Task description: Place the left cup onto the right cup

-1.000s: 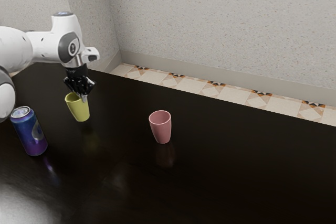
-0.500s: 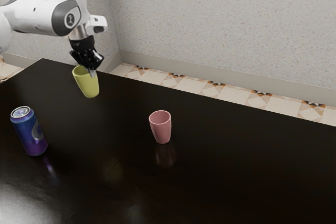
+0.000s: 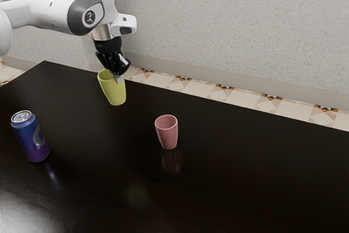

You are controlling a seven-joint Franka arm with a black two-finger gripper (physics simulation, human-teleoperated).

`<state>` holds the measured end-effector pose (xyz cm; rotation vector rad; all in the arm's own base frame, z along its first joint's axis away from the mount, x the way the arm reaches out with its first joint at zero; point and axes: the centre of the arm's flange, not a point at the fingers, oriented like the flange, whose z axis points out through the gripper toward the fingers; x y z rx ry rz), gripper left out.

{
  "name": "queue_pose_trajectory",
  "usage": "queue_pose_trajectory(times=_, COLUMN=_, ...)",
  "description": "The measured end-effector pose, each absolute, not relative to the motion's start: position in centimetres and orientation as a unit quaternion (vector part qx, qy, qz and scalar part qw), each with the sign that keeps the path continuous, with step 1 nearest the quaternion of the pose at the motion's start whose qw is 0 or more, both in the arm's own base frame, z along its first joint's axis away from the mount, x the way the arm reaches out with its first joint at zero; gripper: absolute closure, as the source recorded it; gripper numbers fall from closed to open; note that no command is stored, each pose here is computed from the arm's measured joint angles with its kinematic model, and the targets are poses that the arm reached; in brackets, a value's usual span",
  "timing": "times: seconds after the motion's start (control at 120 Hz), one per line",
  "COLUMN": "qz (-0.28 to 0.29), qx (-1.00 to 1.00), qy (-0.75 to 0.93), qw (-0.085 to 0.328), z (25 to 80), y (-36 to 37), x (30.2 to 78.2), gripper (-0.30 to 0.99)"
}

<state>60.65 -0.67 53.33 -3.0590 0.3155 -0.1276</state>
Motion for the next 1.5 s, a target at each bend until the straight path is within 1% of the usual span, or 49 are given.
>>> queue_pose_trajectory(times=0.308, qz=-0.046, qx=-0.988, qy=0.143, qw=0.034, z=53.9, y=-6.2, x=62.1, gripper=0.79)
queue_pose_trajectory(times=0.592, qz=-0.032, qx=-0.982, qy=0.183, qw=0.037, z=51.2, y=-12.2, x=64.1, gripper=0.79)
queue_pose_trajectory(times=0.792, qz=-0.018, qx=-0.979, qy=0.199, qw=0.035, z=48.9, y=-14.5, x=64.6, gripper=0.79)
queue_pose_trajectory(times=1.033, qz=-0.010, qx=-0.980, qy=0.193, qw=0.036, z=47.1, y=-14.0, x=66.0, gripper=0.79)
queue_pose_trajectory(times=1.5, qz=-0.009, qx=-0.982, qy=0.182, qw=0.039, z=46.1, y=-12.7, x=67.4, gripper=0.79)
